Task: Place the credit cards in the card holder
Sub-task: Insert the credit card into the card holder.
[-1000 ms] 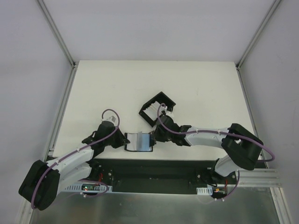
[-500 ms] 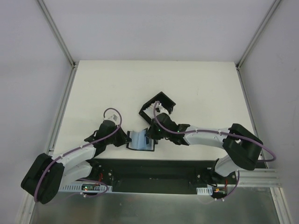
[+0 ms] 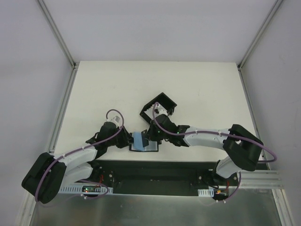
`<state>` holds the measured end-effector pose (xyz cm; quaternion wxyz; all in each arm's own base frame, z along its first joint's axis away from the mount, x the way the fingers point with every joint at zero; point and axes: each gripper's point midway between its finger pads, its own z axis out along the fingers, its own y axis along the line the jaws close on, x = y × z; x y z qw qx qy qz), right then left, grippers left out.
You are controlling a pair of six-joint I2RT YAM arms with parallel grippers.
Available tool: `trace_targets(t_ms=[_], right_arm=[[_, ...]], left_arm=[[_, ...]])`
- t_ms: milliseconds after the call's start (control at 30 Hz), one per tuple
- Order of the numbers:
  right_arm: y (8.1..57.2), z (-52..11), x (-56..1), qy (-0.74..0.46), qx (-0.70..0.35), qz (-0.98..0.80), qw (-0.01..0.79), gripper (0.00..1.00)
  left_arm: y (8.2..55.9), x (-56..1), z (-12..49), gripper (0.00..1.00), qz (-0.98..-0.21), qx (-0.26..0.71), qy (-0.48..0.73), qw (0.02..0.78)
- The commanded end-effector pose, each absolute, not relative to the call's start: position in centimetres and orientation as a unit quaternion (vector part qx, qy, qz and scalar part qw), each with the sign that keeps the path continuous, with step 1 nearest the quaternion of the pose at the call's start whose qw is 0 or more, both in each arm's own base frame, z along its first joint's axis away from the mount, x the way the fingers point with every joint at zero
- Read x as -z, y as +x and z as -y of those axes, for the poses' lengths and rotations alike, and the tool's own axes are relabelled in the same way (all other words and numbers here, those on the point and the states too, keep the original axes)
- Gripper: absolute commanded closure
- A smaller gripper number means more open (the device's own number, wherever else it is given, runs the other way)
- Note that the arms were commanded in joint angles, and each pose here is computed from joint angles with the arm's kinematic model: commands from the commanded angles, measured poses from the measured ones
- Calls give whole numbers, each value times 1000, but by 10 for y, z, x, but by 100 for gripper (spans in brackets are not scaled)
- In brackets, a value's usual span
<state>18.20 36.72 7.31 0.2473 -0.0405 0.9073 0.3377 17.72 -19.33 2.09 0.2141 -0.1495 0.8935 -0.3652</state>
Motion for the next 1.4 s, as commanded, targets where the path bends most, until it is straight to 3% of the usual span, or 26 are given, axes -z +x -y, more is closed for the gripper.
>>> trace_targets(t_ms=[0,67,100,300,333,433,600,1133,1167,1200,1367], right_arm=[[185,-357,-57,-23,-320,-913,252,100],[184,-356,-51,-19,-323,-914,245,100],[182,-354,-46,-17,-320,-916,241,100],[179,-357,-34,-18,-317,-921,227,100],[179,-356,-32,-18,-314,-922,226,100],[179,-353,-28,-16,-307,-925,225,99],[184,-346,-29,-8,-307,-924,228,100],[195,-351,-67,-3,-367,-892,262,99],[197,-347,-72,-5,-362,-891,274,100],[197,-345,-79,-10,-356,-890,286,100],[197,-345,-84,-26,-343,-893,291,100]], left_arm=[[159,-5,186,68,-906,349,-137,198],[157,-2,183,72,-909,342,-134,197],[156,0,182,79,-911,339,-132,195],[153,4,179,93,-923,319,-108,186],[153,3,179,93,-923,320,-107,186],[152,3,179,82,-924,319,-108,183],[150,5,175,99,-928,308,-105,181],[157,13,178,100,-941,284,-84,161],[158,12,179,99,-941,286,-85,160],[157,11,180,91,-940,289,-85,159],[156,9,179,67,-938,293,-85,166]])
